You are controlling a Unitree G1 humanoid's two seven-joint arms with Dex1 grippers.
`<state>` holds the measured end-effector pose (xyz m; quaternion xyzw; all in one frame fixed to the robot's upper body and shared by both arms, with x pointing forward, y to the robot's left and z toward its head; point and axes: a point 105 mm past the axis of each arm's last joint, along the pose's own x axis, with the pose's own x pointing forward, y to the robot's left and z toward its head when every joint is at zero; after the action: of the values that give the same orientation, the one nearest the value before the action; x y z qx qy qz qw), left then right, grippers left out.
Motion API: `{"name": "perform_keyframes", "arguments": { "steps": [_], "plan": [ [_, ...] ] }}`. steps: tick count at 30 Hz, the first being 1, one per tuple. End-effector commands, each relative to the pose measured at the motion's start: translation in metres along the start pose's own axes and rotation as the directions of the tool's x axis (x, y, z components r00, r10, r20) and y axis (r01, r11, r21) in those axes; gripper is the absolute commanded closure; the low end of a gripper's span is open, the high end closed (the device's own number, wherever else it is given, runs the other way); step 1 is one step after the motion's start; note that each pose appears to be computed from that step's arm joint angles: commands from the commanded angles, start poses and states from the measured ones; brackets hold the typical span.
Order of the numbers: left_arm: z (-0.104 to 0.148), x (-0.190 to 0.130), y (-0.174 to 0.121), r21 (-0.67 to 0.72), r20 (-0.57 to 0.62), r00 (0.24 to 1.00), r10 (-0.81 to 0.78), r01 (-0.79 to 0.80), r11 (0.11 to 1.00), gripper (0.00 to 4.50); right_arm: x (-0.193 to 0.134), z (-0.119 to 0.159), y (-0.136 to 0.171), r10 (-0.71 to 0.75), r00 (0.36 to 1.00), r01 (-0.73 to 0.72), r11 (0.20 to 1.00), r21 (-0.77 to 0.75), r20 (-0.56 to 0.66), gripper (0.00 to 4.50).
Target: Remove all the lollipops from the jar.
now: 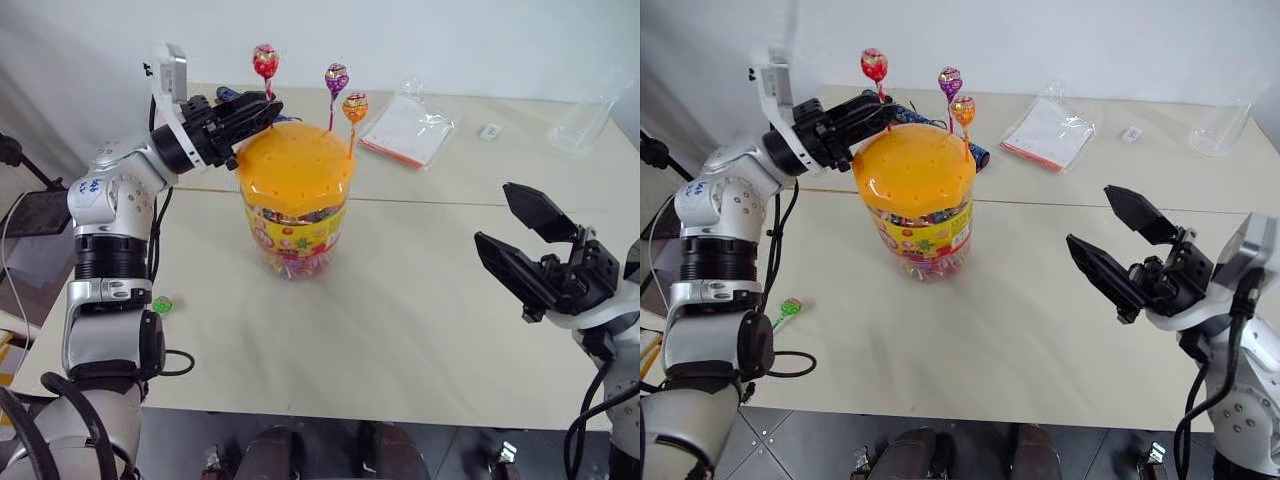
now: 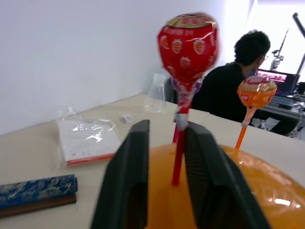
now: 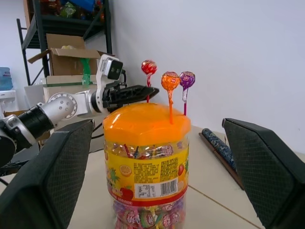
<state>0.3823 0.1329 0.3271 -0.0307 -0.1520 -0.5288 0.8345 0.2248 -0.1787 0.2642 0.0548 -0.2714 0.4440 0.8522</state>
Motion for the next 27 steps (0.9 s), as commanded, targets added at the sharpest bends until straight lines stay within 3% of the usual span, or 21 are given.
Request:
{"name": "perform_keyframes", "arguments": {
  "steps": [1, 5, 10, 13, 15, 18, 21, 27],
  "plan": [
    [0.015, -0.002, -0.002, 0.012, 0.04, 0.999, -0.025, 0.025, 1.0, 4.48, -0.002, 0.01, 0.005, 0.014, 0.999, -0.012, 0.998, -0.06, 0.028, 0.0],
    [0.024, -0.004, -0.006, -0.001, 0.099, 0.994, -0.047, 0.047, 0.999, 4.48, -0.003, 0.006, 0.004, 0.014, 1.0, -0.012, 0.998, -0.062, 0.025, 0.0],
    [0.056, -0.032, 0.006, -0.044, 0.246, 0.965, 0.089, -0.08, 0.996, 4.48, 0.01, 0.003, 0.004, 0.08, 0.997, -0.079, 0.995, -0.062, 0.017, 0.0],
    [0.04, -0.068, 0.015, 0.046, -0.017, 0.966, 0.257, -0.256, 0.965, 4.48, 0.024, -0.004, 0.01, 0.197, 0.98, -0.199, 0.976, -0.086, -0.036, 0.0],
    [0.027, -0.098, 0.017, 0.047, -0.184, 0.907, 0.379, -0.377, 0.925, 4.48, 0.032, -0.007, 0.014, 0.279, 0.958, -0.284, 0.955, -0.089, -0.059, 0.0],
    [0.019, -0.138, 0.005, 0.049, -0.312, 0.823, 0.475, -0.485, 0.873, 4.48, 0.038, -0.016, 0.02, 0.397, 0.91, -0.407, 0.91, -0.081, -0.119, 0.0],
    [-0.011, -0.168, -0.022, 0.055, -0.478, 0.735, 0.48, -0.52, 0.852, 4.48, 0.037, -0.027, 0.025, 0.495, 0.849, -0.511, 0.858, -0.051, -0.187, 0.0],
    [-0.092, -0.202, -0.098, -0.102, -0.74, 0.605, 0.294, -0.532, 0.841, 4.48, 0.033, -0.045, 0.027, 0.598, 0.753, -0.619, 0.786, 0.015, -0.273, 0.0]
  ]
}}
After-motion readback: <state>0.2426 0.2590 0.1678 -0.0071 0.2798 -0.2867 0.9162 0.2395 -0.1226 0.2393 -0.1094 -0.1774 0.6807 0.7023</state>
